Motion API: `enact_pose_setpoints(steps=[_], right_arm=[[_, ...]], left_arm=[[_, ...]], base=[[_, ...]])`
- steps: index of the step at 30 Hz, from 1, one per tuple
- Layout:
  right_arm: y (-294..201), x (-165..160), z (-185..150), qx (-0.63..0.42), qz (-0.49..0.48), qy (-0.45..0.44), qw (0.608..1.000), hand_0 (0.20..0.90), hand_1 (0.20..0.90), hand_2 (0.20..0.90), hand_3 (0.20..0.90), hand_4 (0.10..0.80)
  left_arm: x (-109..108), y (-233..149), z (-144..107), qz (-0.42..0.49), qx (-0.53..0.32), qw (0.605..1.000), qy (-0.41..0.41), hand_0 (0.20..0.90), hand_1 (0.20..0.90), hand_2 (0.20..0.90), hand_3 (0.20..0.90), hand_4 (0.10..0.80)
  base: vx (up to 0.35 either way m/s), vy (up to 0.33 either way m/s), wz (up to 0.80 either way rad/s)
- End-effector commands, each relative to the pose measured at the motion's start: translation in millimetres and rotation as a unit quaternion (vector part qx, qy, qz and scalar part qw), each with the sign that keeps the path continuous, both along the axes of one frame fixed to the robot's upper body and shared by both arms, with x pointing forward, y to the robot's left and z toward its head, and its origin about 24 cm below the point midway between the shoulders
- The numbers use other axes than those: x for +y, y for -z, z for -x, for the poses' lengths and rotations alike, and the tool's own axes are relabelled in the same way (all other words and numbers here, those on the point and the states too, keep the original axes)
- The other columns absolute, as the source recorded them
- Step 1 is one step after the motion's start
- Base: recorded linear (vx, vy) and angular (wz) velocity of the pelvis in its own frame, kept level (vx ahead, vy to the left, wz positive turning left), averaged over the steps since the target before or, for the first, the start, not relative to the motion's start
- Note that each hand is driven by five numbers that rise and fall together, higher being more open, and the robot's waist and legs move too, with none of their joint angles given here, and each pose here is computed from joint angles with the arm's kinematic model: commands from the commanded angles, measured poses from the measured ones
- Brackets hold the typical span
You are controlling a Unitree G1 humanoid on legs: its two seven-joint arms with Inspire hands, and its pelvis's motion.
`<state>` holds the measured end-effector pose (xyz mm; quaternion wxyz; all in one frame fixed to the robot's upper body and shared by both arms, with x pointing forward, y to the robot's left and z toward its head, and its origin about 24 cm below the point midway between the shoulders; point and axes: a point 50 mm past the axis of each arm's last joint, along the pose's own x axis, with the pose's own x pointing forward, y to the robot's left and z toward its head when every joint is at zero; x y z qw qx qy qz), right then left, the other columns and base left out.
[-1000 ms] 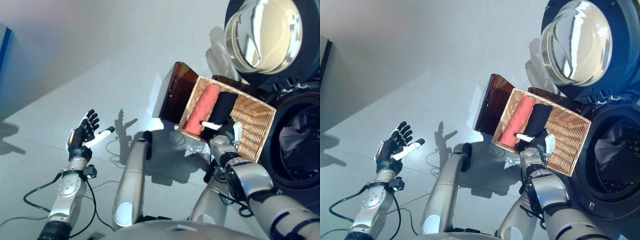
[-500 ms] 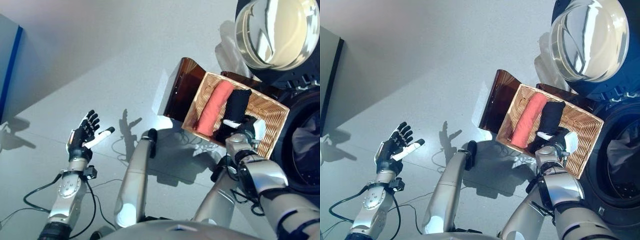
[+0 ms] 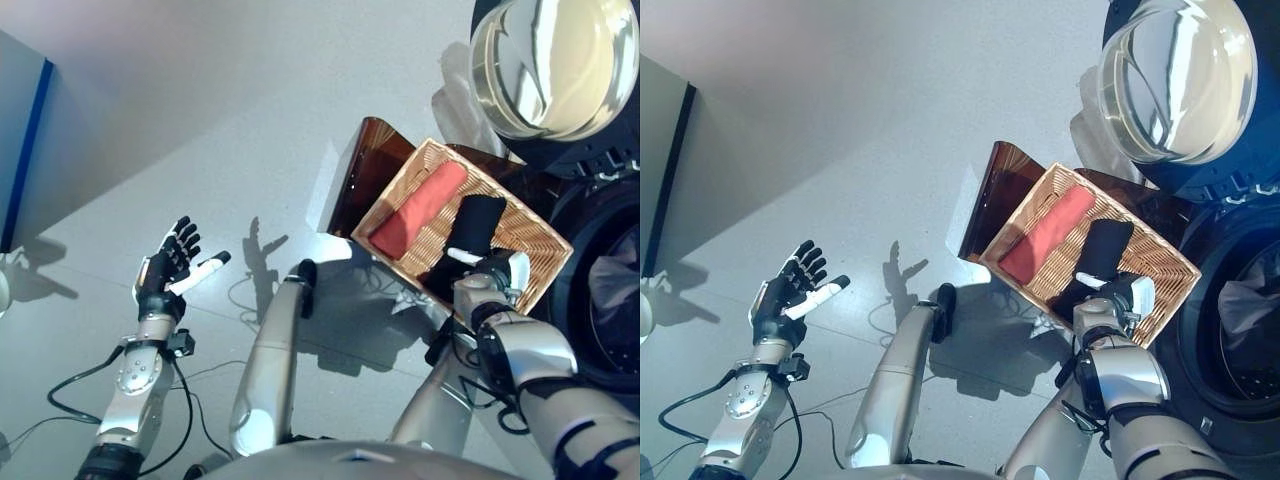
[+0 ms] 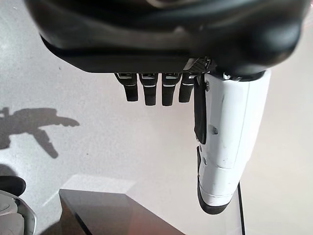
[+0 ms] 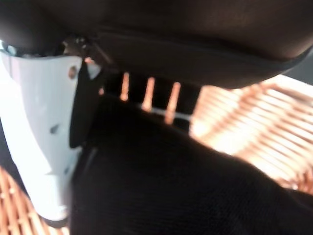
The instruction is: Pick up the clothes and place them into the washing machine
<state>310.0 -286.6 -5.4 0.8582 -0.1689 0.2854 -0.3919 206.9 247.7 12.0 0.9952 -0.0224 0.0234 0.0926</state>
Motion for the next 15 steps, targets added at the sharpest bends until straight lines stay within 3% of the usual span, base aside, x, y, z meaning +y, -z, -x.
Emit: enact_pose_setpoints(steps=[1,15], right_arm=[[4,-9,8,-0.01,-0.006,0.024,1.0,0.2,0.2,0.2,0.2,0.3],[-4,-21,16,-0.215,-0.099,0.105,0.966,0.2,0.2,0.2,0.2,0.3]], left_arm=[[16,-27,3,-0.03,-0.062,0.998,-0.012,0.9,0.9,0.9,0.9,0.8],[24,-14,7,-0.02,-0.045,0.997,-0.055,0.9,0.9,0.9,0.9,0.8]], base=[[0.0,0.0,0.0],[0.007,-0.009,-0.03]])
